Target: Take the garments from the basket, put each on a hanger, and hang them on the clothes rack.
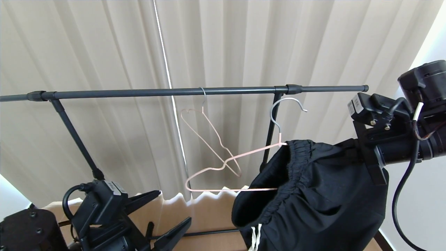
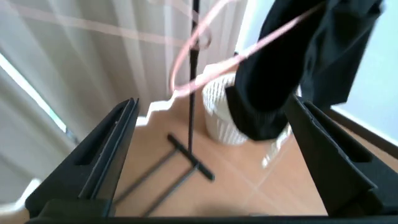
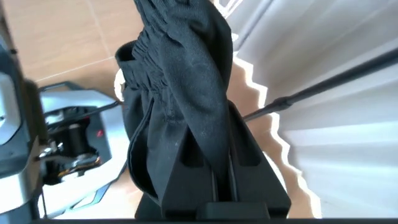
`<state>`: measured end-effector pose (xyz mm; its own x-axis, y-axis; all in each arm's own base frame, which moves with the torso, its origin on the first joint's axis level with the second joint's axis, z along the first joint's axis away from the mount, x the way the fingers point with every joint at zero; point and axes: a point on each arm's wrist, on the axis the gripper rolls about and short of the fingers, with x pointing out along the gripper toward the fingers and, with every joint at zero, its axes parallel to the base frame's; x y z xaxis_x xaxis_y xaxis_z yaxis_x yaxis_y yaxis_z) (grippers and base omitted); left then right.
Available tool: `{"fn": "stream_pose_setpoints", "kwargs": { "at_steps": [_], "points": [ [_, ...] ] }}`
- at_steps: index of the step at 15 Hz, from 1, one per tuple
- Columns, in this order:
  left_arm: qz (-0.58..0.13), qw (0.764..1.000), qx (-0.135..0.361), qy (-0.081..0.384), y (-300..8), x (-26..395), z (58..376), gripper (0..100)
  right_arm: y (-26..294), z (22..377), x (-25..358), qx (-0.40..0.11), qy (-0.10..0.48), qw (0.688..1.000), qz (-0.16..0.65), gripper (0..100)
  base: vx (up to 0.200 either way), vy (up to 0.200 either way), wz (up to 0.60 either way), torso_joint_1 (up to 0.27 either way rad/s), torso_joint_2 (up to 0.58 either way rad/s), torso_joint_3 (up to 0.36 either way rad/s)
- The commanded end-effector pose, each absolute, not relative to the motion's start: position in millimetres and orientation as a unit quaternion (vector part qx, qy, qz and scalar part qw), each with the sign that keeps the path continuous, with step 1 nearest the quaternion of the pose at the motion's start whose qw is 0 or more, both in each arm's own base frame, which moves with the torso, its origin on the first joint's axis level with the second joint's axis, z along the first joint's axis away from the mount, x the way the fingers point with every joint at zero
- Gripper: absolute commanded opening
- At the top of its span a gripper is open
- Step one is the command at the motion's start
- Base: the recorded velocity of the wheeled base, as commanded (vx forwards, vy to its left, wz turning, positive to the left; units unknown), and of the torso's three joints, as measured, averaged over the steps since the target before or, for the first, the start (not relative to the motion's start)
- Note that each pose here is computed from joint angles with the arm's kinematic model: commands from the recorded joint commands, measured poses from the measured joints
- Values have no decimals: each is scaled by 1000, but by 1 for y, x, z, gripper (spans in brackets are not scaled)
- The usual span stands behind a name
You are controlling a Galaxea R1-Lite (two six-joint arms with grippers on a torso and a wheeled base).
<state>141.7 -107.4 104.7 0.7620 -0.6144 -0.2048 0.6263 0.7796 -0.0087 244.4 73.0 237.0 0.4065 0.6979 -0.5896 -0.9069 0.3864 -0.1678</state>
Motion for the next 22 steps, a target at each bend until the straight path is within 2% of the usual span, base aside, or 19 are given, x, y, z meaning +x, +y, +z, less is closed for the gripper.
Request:
{"fn": "stream_pose_setpoints", "kwargs": {
  "at_steps": [1,2,3,4,7,9,12,16,22],
  "points": [
    [-309,941,31,133,-115,150,102,100,70,223,230,-240,186,820,485,0,0,0,0,0,0,0],
    [-309,941,31,133,-115,150,102,100,70,223,230,-240,186,820,485,0,0,0,0,0,0,0],
    [-304,936,25,173,-125,156,102,100,68,209,224,-218,158,844,464,0,0,0,0,0,0,0],
    [-301,932,23,198,-130,158,102,100,68,203,223,-215,145,855,449,0,0,0,0,0,0,0],
    [-274,928,14,252,-154,178,96,100,67,191,220,-225,107,867,432,0,0,0,0,0,0,0],
    [-275,923,12,269,-171,183,89,100,69,192,218,-219,101,868,434,0,0,0,0,0,0,0],
    [-276,918,23,284,-190,183,77,100,80,195,215,-192,116,876,426,0,0,0,0,0,0,0],
    [-268,920,28,284,-200,186,72,100,89,197,214,-169,120,884,420,0,0,0,0,0,0,0],
    [-255,925,4,283,-211,192,71,100,98,201,209,-145,114,884,430,0,0,0,0,0,0,0]
  ]
}}
